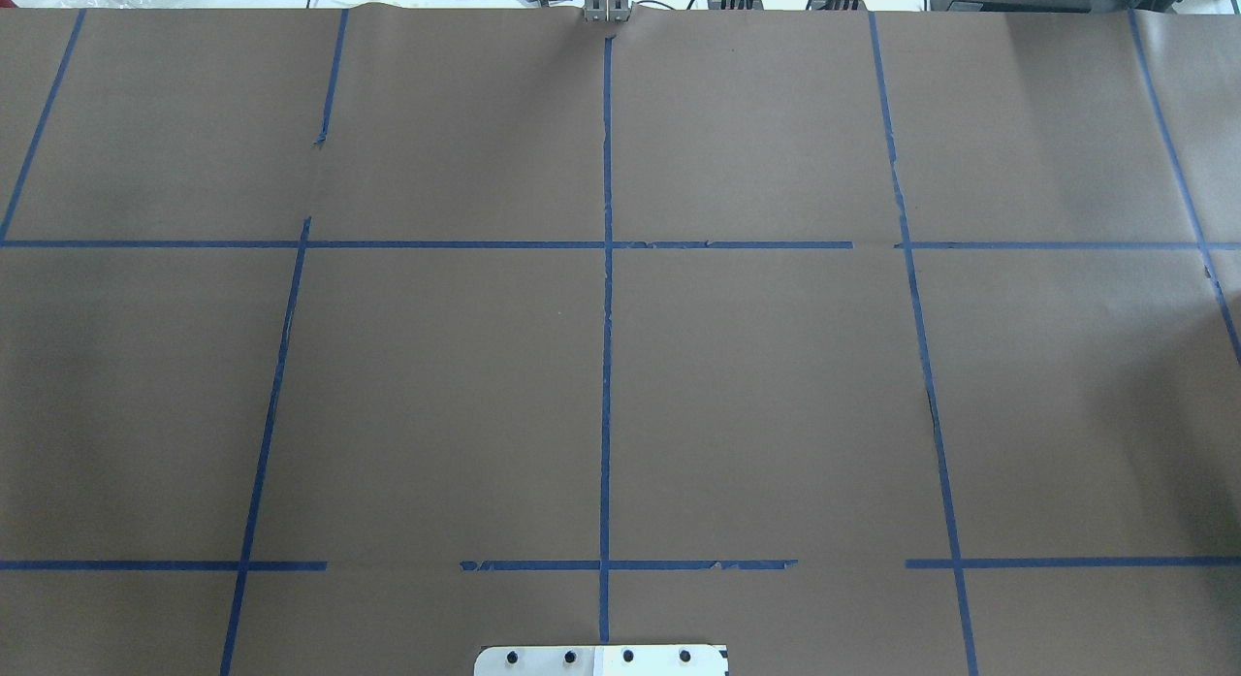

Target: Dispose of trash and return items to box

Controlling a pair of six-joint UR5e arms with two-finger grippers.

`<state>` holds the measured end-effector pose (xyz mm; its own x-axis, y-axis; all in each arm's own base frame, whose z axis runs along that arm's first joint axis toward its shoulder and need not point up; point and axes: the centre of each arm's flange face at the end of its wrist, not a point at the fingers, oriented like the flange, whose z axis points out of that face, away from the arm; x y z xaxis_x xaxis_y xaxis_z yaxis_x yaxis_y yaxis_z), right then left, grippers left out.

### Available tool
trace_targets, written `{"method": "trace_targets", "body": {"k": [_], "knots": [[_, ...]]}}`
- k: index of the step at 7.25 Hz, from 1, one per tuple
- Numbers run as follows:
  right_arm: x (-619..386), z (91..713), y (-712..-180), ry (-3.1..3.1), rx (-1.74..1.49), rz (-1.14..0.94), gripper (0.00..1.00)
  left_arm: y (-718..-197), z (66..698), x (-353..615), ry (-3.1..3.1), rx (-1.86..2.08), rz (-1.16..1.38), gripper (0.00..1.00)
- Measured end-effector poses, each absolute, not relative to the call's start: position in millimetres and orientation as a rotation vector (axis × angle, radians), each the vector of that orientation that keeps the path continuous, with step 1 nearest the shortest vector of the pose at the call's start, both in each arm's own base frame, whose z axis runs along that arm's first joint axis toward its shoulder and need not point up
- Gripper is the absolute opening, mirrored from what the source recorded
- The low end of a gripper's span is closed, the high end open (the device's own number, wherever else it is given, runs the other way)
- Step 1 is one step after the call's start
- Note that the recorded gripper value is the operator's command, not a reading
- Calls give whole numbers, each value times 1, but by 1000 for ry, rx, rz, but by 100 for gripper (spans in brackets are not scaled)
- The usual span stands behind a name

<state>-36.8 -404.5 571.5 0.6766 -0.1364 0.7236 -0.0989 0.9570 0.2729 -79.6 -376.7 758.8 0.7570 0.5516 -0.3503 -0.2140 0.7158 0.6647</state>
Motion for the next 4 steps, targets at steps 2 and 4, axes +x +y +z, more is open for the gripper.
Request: {"method": "trace_targets", "body": {"k": [2, 4], "knots": [[-37, 573, -405, -829, 293, -14, 100, -404, 719, -71, 590, 625, 446, 100], [-35, 579, -403, -826, 258, -1, 100, -467, 649, -66, 661, 475, 400, 100]]}}
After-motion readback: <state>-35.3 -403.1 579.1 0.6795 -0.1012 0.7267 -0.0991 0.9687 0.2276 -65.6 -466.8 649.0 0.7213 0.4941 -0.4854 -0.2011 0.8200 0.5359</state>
